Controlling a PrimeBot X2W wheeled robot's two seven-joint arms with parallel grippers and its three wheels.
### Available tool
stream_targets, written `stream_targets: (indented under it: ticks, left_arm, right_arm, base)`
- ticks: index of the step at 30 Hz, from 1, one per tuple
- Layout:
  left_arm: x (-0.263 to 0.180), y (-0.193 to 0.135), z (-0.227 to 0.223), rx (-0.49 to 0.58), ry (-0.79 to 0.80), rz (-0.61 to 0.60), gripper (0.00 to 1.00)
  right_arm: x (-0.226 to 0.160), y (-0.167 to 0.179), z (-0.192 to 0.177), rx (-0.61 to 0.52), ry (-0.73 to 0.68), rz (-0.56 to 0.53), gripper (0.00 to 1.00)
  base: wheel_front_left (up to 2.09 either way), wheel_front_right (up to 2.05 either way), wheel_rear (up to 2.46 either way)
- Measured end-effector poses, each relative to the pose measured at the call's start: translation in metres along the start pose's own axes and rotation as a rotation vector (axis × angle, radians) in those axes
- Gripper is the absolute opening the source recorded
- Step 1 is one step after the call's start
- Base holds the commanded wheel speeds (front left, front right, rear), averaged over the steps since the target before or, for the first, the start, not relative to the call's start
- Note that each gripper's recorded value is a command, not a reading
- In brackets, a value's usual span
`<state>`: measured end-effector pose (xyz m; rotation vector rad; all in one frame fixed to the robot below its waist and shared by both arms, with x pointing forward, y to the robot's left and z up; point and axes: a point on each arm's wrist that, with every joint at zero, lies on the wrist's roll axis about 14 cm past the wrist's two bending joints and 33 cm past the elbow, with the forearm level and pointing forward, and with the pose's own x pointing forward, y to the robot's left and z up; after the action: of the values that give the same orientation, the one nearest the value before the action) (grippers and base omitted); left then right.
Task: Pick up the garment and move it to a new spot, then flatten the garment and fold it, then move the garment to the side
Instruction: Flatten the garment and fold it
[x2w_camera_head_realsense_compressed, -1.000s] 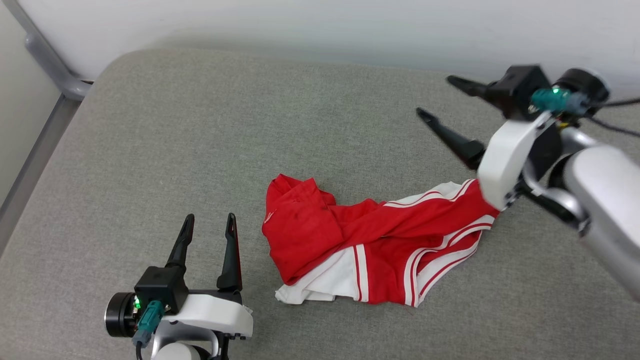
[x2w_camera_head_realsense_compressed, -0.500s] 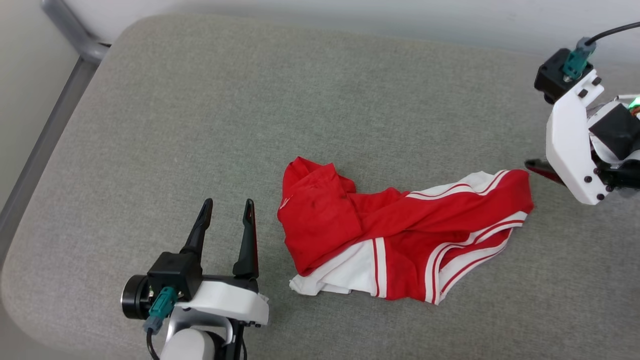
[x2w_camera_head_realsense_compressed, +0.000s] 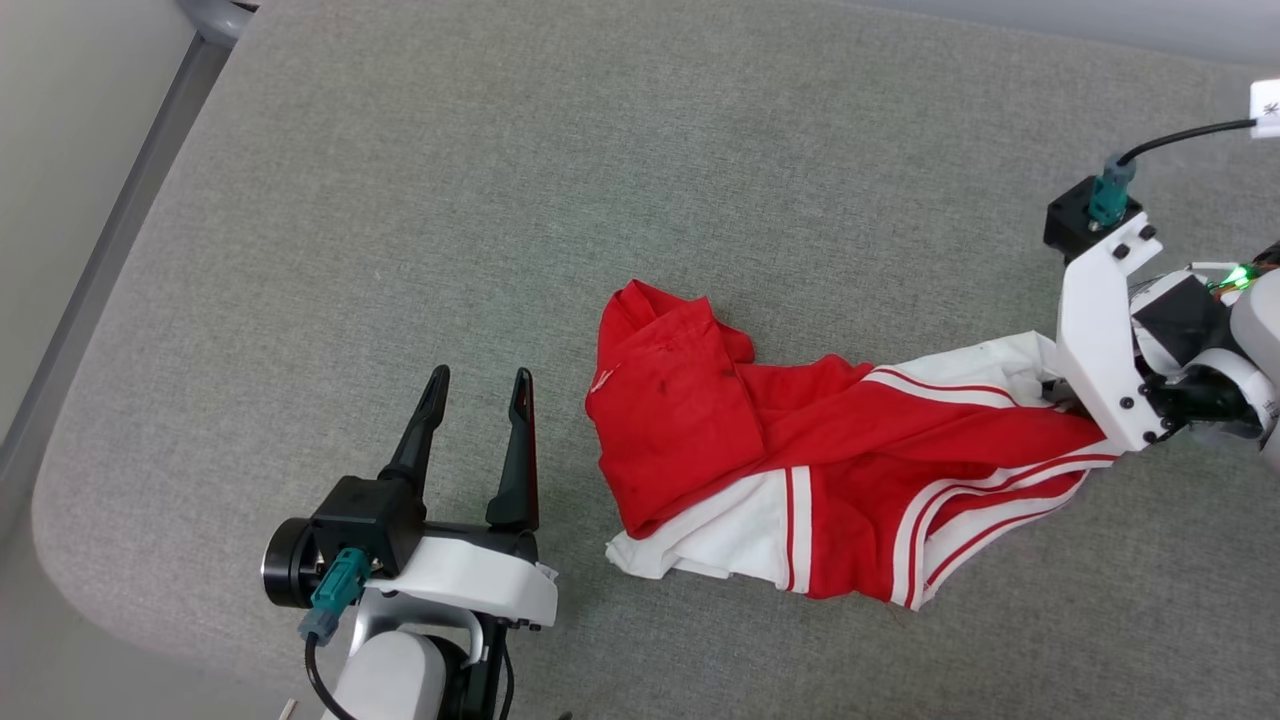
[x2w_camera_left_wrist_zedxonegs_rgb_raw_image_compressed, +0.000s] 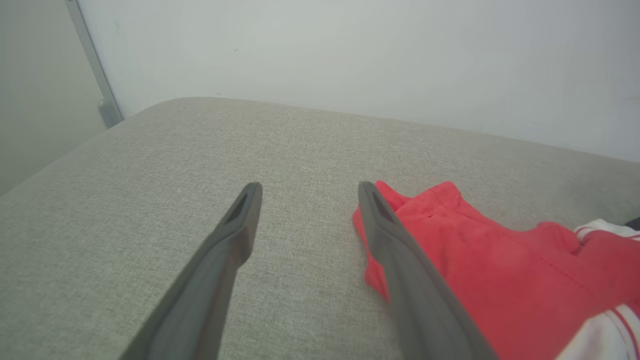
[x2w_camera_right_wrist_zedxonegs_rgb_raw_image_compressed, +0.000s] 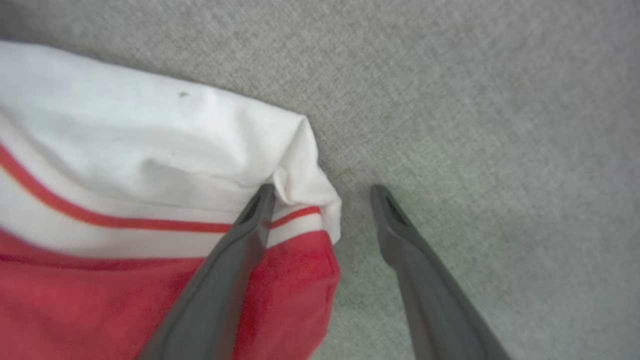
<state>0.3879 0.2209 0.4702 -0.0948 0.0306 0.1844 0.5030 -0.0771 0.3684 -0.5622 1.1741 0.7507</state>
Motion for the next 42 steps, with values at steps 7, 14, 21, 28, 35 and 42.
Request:
stream_targets:
  ticks: [7,14,21,28,35,42]
  left_arm:
    - [0.006,-0.005,0.002,-0.002,-0.011,-0.015,1.0]
    - [-0.001,-0.009,0.01,-0.006,-0.034,-0.029,1.0]
    - [-0.013,-0.017,0.014,-0.015,-0.046,-0.053,1.0]
    - [-0.012,-0.03,0.018,-0.021,-0.06,-0.095,1.0]
    - [-0.013,-0.034,0.016,-0.021,-0.054,-0.11,1.0]
    - [-0.015,-0.03,0.02,-0.016,-0.065,-0.101,1.0]
  right_arm:
    - [0.0,0.007,0.007,0.007,-0.14,0.013,0.0]
    - [-0.047,0.004,0.034,0.006,-0.428,-0.025,0.0]
    - [-0.107,-0.018,0.001,0.1,-0.598,-0.087,0.0]
    - [-0.121,-0.061,-0.095,0.361,-0.565,-0.203,0.0]
    - [-0.089,-0.074,-0.212,0.662,-0.373,-0.29,0.0]
    - [-0.067,-0.059,-0.24,0.761,-0.356,-0.308,1.0]
  base:
    - [0.0,0.0,0.0]
    - [0.0,0.0,0.0]
    - [0.0,0.0,0.0]
    - [0.0,0.0,0.0]
    - [0.0,0.0,0.0]
    - [0.0,0.0,0.0]
